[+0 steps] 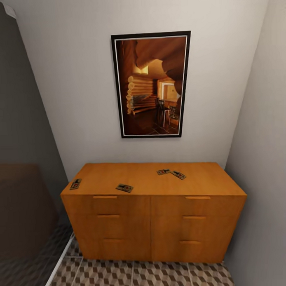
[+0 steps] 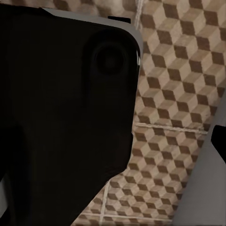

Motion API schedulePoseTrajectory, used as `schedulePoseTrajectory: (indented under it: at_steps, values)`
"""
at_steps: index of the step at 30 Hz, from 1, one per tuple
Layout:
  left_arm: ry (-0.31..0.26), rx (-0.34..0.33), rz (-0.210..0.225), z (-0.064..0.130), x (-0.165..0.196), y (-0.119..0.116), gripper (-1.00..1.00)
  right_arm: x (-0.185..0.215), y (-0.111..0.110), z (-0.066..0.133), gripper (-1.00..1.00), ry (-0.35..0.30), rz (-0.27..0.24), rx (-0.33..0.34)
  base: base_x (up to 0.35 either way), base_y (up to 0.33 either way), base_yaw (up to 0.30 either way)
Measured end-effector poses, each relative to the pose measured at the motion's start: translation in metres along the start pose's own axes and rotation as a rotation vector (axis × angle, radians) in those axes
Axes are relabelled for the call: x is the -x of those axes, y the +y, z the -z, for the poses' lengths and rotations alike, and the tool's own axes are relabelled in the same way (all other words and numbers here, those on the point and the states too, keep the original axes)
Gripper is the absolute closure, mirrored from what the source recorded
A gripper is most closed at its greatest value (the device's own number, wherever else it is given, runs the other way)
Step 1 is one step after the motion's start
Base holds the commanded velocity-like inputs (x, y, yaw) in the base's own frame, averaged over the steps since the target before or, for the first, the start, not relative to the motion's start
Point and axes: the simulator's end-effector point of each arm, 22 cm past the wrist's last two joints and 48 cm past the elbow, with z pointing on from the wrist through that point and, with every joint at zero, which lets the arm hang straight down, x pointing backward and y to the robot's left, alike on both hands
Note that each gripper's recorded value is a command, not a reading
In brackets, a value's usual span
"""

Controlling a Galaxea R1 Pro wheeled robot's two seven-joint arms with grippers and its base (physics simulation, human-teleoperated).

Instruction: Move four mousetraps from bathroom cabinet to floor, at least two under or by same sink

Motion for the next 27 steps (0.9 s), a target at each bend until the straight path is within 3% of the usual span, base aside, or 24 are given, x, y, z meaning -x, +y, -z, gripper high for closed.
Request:
schedulePoseTrajectory:
  at_steps: [20, 27]
  values:
    - [-0.004, 0.0, -0.003, 0.0001, 0.0009, 0.0008, -1.0, 0.001, 0.0009, 0.0001, -1.0, -0.005, 0.0, 0.0, -0.026, 0.0, -0.002]
    - [-0.004, 0.0, -0.003, 0.0001, 0.0009, 0.0008, -1.0, 0.0009, 0.0021, 0.0001, -1.0, -0.004, 0.0, 0.002, -0.001, 0.0, -0.128]
